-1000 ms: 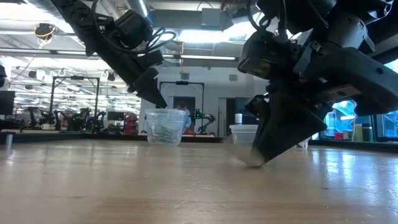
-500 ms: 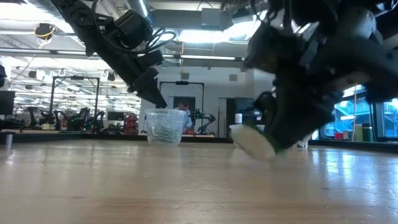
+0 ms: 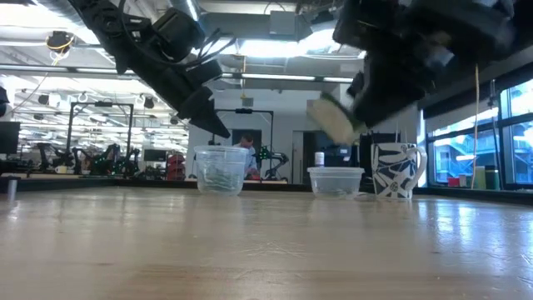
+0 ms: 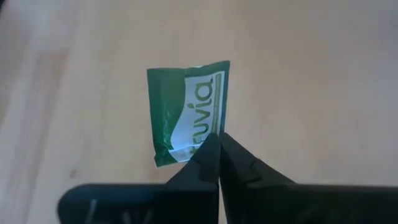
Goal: Pick and place Stevia / Truvia into bins
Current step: Put the green truvia packet into the small transparent container, then put the white stevia packet into the large transparent container
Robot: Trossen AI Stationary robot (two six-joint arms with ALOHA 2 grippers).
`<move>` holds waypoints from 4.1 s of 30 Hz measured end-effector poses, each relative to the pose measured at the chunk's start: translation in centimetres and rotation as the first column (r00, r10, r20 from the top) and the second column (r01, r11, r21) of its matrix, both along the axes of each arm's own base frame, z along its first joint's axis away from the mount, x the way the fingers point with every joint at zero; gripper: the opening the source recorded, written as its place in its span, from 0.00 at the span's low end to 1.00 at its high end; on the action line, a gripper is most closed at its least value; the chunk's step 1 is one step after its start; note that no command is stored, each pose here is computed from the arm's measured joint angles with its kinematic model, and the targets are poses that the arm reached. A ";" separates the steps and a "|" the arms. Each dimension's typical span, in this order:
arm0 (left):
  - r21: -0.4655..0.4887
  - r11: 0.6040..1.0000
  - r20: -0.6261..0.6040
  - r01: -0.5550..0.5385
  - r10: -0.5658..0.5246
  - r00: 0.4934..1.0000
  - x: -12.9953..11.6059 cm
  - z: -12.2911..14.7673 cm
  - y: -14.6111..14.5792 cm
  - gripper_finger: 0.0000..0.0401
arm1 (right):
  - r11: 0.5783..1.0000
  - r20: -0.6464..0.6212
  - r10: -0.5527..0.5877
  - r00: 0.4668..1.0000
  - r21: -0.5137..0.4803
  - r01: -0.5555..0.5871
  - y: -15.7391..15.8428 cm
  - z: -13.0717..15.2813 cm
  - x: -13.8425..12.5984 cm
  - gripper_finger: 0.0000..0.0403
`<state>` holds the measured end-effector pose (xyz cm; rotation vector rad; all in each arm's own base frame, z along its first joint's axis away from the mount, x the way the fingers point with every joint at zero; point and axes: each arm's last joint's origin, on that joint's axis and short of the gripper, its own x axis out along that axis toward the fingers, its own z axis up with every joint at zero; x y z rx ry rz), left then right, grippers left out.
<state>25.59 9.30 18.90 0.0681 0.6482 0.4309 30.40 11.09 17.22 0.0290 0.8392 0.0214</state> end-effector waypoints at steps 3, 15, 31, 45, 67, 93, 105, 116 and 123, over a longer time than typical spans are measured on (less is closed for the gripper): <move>-0.005 1.000 0.016 0.000 0.000 1.000 0.1 0.2 -0.2 0.18 | 0.986 -0.006 -0.167 0.986 -0.021 0.167 -2.1 2.4 -1.4 0.00; -0.008 1.000 0.062 -0.017 0.017 0.998 0.2 0.6 -0.2 0.18 | 0.851 0.065 -0.498 0.865 -0.155 0.502 -11.7 6.4 -3.4 0.00; -0.009 1.000 0.071 -0.010 0.011 0.997 0.2 0.7 -0.2 0.18 | 0.836 -0.087 -0.536 0.840 -0.197 0.512 -19.1 3.4 -2.9 0.00; -0.008 1.000 0.070 -0.006 0.007 0.998 0.2 0.7 -0.2 0.18 | 0.835 -0.201 -0.531 0.823 -0.292 0.467 -20.0 -0.8 -1.4 0.00; 0.024 1.000 0.055 0.014 -0.015 0.998 0.2 0.7 -0.2 0.17 | 0.820 -0.168 -0.556 0.814 -0.269 0.505 -20.2 0.5 -0.9 0.20; -0.022 0.997 0.065 0.078 -0.076 0.995 0.3 0.6 -0.5 0.17 | 0.670 -0.267 -0.728 0.631 -0.083 0.738 -33.8 16.5 -7.4 0.40; -0.071 0.997 0.089 0.044 -0.038 0.995 0.3 0.6 -0.5 0.18 | 0.683 -0.483 -0.652 0.585 -0.038 0.730 -39.7 8.0 -6.1 0.40; -0.096 0.992 0.098 0.087 -0.078 0.992 0.3 0.6 -0.6 0.17 | 0.699 -0.615 -0.577 0.538 -0.031 0.714 -40.8 3.1 -5.2 0.33; -0.095 0.992 0.098 0.087 -0.077 0.992 0.3 0.6 -0.6 0.17 | 0.701 -0.606 -0.581 0.543 -0.034 0.713 -40.9 3.0 -5.1 0.30</move>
